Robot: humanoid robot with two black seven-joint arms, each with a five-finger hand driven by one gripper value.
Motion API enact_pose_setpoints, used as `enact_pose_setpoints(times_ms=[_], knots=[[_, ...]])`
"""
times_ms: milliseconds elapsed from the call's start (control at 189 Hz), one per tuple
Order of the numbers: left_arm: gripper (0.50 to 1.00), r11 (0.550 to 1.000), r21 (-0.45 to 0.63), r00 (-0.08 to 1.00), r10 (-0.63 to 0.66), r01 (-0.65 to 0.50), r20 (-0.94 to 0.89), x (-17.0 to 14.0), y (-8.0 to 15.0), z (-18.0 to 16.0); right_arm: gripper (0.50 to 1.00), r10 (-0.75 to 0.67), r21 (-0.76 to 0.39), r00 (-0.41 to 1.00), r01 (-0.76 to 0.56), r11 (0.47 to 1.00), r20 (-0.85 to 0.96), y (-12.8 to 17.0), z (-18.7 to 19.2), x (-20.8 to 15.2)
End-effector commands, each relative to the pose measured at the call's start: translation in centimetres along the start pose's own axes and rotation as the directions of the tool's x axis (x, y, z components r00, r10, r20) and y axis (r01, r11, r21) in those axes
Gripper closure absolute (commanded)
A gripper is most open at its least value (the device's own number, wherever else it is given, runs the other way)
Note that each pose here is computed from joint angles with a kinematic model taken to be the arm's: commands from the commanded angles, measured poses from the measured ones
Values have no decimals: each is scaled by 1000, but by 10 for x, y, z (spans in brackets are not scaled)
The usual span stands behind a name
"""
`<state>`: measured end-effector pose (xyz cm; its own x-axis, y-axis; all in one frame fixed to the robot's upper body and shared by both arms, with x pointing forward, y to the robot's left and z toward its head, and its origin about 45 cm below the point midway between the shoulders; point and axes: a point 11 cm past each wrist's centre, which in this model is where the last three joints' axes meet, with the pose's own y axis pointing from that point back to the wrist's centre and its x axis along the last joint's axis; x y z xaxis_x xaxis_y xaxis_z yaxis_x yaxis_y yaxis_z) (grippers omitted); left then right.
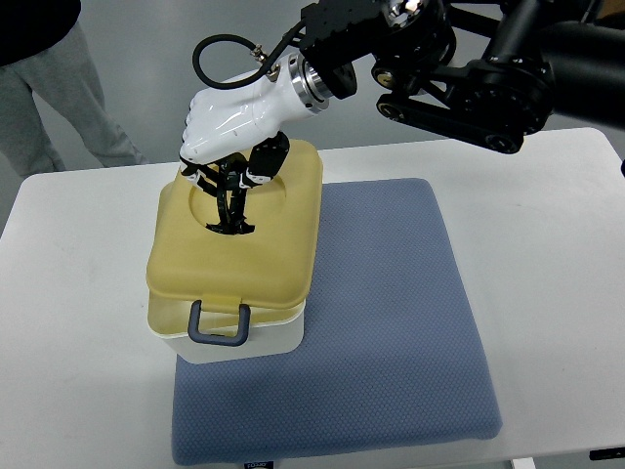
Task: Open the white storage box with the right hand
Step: 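Lift the yellow lid off the box with the right hand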
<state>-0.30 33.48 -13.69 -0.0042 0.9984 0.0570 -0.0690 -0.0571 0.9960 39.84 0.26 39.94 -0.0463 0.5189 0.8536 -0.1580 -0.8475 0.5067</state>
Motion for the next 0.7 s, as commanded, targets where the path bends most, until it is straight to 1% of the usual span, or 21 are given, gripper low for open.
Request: enact_pose_setpoints(times_ms=[0,180,355,572,694], knots=[[500,1000,0,1000,0,0,-1,0,0,0,1000,-3,-28,1000,3,1000,9,10,9,-4],[500,1000,1,1000,0,0,-1,0,0,-1,1000,2,-118,999,2,993,36,36,35,-11],[500,1000,0,1000,0,0,-1,0,0,0,1000,-5,-192,998,18,981,69,63,56,-28],[500,1000,0,1000,0,0,-1,0,0,0,1000,2,-303,988,44,952,152,98,85,-65],[500,1000,1,1000,0,0,-1,0,0,-1,1000,6,-343,983,58,937,182,111,95,-84]])
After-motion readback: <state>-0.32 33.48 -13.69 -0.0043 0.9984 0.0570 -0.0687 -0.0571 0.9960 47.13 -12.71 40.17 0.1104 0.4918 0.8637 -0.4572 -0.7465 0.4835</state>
